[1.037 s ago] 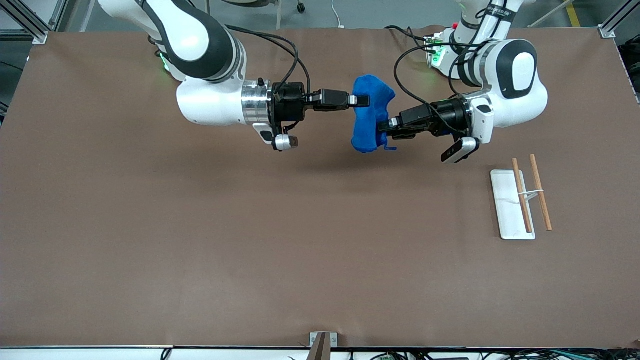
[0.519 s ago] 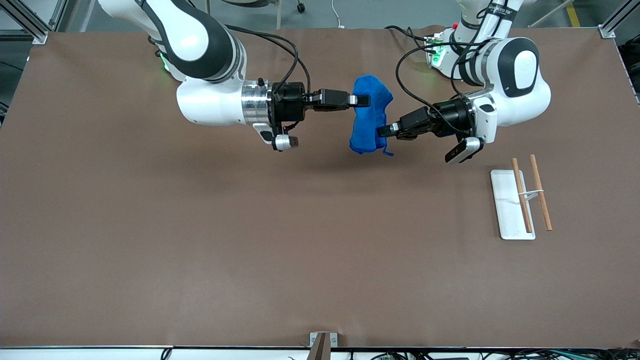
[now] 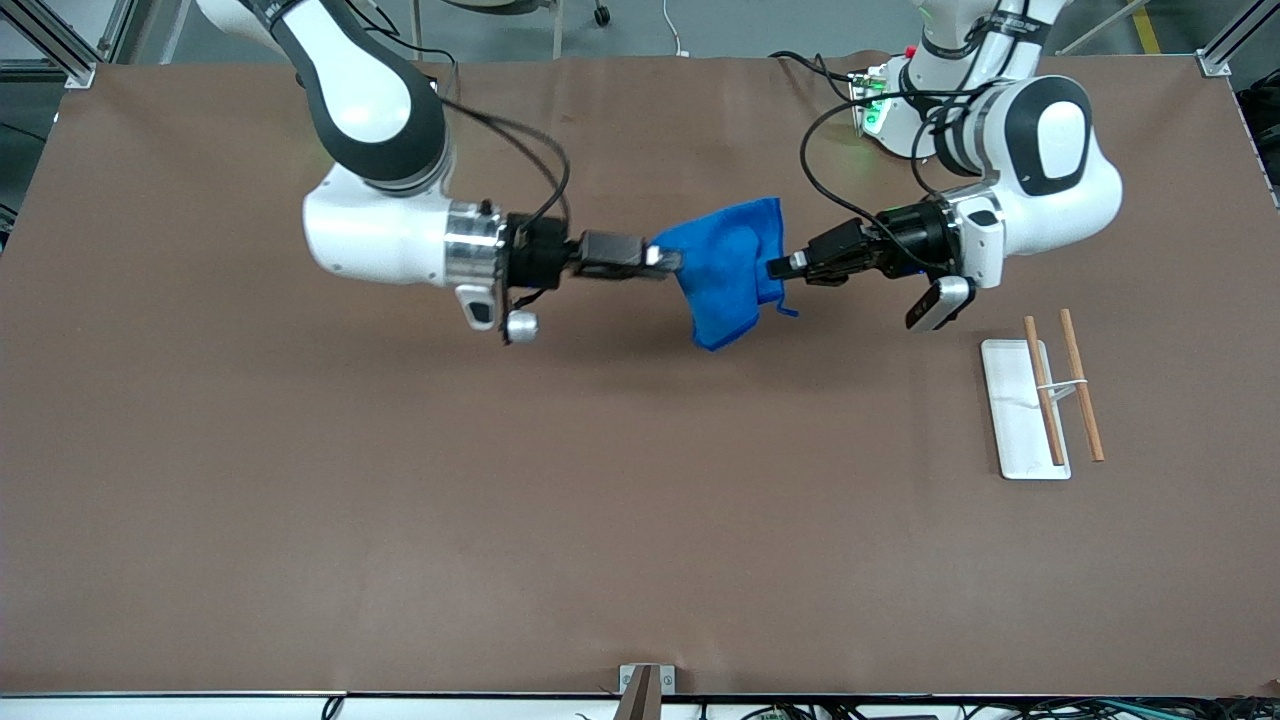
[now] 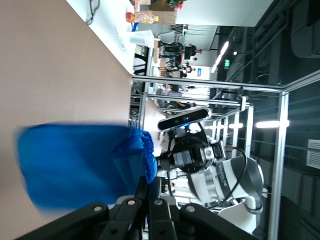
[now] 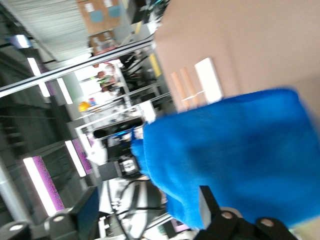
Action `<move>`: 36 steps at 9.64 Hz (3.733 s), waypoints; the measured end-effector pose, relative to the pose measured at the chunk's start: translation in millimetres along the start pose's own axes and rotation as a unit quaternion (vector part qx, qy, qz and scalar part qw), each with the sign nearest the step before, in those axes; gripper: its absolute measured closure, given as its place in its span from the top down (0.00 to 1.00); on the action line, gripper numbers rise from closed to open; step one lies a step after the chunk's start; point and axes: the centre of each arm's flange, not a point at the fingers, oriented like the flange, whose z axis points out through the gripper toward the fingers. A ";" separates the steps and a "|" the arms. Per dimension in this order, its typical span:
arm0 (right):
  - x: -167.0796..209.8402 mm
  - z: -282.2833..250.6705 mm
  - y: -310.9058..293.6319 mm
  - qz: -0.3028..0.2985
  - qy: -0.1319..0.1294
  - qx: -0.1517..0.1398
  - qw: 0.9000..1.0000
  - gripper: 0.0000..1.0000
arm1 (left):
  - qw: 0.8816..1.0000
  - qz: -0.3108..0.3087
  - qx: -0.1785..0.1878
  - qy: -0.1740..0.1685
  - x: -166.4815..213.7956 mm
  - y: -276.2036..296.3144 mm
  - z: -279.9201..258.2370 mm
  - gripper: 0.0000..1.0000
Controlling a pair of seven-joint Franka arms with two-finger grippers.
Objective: Right arm passes towel to left arm to hang
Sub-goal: 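Open the right gripper and pull the towel away with the left gripper, then carry the towel over the dowel rack with the left gripper, then lower the towel over the dowels and open the left gripper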
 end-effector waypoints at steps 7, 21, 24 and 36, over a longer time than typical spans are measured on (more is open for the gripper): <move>76.5 -268.9 52.9 -0.091 0.120 -0.431 0.890 1.00 | 0.953 0.097 0.288 -0.007 57.6 -31.9 -157.9 0.03; -13.0 -479.0 -35.7 -0.076 0.157 -0.561 0.809 1.00 | 0.856 0.140 0.497 0.001 163.0 -93.7 -438.0 0.07; -8.2 -477.2 -32.9 -0.076 0.156 -0.563 0.808 1.00 | 0.848 0.150 0.508 -0.016 160.0 -100.4 -448.5 0.41; -7.9 -476.9 -32.4 -0.076 0.155 -0.563 0.808 1.00 | 0.751 0.145 0.644 -0.025 101.4 121.1 -223.9 1.00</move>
